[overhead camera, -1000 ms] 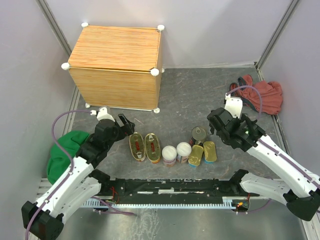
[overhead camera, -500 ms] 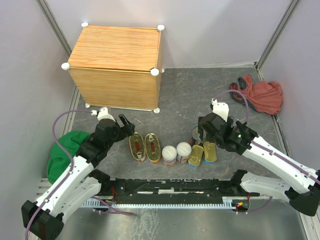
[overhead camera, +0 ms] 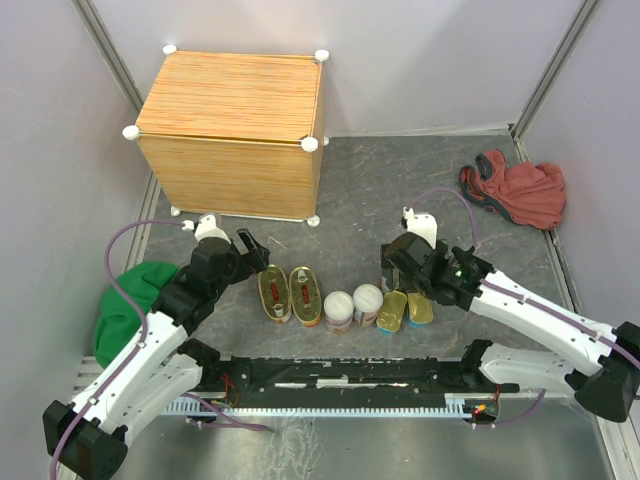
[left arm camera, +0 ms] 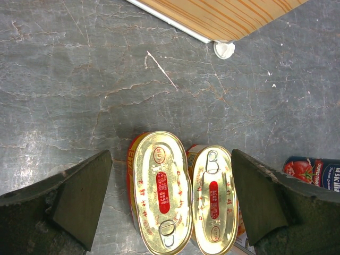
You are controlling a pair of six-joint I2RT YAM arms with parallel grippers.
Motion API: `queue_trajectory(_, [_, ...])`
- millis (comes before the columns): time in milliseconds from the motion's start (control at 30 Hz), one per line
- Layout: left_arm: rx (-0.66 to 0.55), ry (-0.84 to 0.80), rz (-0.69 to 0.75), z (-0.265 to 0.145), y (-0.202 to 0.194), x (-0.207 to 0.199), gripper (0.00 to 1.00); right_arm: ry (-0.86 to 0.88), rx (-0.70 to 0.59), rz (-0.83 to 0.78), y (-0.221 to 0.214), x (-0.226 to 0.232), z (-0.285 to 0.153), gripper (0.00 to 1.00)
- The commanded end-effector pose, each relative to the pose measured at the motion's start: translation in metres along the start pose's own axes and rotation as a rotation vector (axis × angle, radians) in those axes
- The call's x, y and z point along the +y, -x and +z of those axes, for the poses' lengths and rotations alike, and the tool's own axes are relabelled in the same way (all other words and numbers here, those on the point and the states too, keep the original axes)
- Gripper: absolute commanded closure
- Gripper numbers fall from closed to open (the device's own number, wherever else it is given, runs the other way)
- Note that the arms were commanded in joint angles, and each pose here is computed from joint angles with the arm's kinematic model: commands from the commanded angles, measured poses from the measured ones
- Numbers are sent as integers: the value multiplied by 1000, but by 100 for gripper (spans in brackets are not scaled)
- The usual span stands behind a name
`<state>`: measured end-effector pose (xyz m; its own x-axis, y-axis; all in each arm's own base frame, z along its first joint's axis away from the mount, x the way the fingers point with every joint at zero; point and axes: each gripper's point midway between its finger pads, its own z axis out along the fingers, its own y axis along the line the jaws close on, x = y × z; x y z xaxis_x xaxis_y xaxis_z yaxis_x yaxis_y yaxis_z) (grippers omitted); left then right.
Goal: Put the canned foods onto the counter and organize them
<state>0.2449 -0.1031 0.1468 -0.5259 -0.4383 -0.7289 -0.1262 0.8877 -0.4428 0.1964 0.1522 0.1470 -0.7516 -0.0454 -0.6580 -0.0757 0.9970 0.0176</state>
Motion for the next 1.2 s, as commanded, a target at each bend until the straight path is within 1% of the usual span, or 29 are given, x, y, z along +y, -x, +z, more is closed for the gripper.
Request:
queue_trajectory(0, [-40,-36,5,-4,15,-12,1,25,-24,-3,3,9,7,0])
queue_trajectory(233, [-37,-33,9,-3,15,-12,1,3,-7,-30,-3,12,21,0])
queue_trajectory(867, [-35,-29,20,-6,15,-10,1,-67,-37,-15,1,4,47,0])
queue_trajectory(1167, [-34,-27,26,-7,15,-10,1,-36,-31,1,1,5,60,1])
